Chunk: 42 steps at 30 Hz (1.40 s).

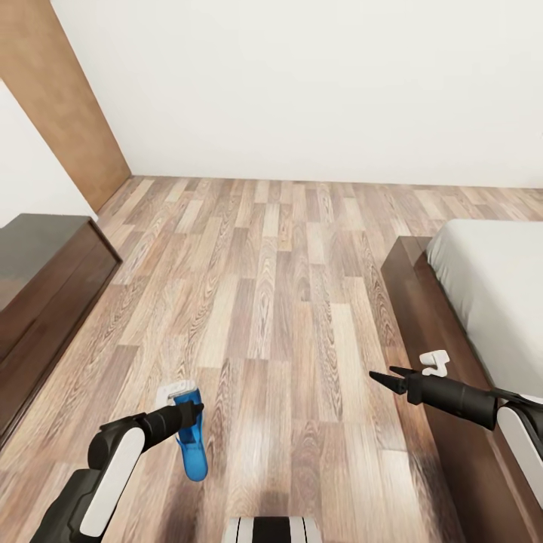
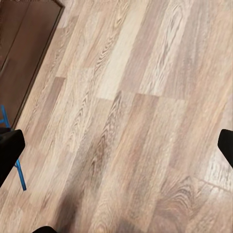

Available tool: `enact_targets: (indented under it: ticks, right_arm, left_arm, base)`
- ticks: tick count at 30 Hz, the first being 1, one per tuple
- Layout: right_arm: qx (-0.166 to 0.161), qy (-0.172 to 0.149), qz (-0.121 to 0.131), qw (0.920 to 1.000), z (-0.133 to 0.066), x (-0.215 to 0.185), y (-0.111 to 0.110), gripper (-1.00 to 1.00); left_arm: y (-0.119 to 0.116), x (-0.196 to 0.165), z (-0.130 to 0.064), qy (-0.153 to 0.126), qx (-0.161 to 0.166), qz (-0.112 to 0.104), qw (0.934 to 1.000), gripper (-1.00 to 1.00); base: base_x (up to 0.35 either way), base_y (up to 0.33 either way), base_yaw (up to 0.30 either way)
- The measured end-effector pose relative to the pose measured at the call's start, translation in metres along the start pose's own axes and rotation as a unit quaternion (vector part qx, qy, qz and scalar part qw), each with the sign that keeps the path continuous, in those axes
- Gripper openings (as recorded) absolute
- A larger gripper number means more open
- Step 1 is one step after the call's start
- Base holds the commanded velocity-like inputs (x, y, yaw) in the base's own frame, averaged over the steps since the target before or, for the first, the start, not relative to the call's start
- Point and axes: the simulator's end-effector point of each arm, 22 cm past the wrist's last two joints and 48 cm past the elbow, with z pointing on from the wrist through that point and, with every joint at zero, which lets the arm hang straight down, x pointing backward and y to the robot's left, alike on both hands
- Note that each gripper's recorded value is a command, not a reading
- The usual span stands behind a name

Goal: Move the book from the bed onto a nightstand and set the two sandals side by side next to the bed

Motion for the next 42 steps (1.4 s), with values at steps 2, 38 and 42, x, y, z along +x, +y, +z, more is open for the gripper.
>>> enact_targets:
  ticks: [2,38,42]
  right_arm:
    - [0.0,-0.001,-0.001,1.0,-0.001,-0.001,0.001,1.0]
    - [0.003,-0.024,-0.021,0.9995,-0.016,-0.022,0.014,1.0]
    - [0.004,-0.027,-0.024,0.9993,-0.018,-0.025,0.015,1.0]
  left_arm:
    - [0.0,-0.001,-0.001,-0.002,0.0,0.0,1.0,-1.0]
    - [-0.07,-0.113,-0.042,-0.098,0.083,-0.018,0.9916,-1.0]
    - [-0.071,-0.114,-0.044,-0.1,0.085,-0.018,0.9912,-1.0]
  base:
    - [0.0,0.0,0.0]
    - [0.0,0.0,0.0]
    - [0.0,0.0,0.0]
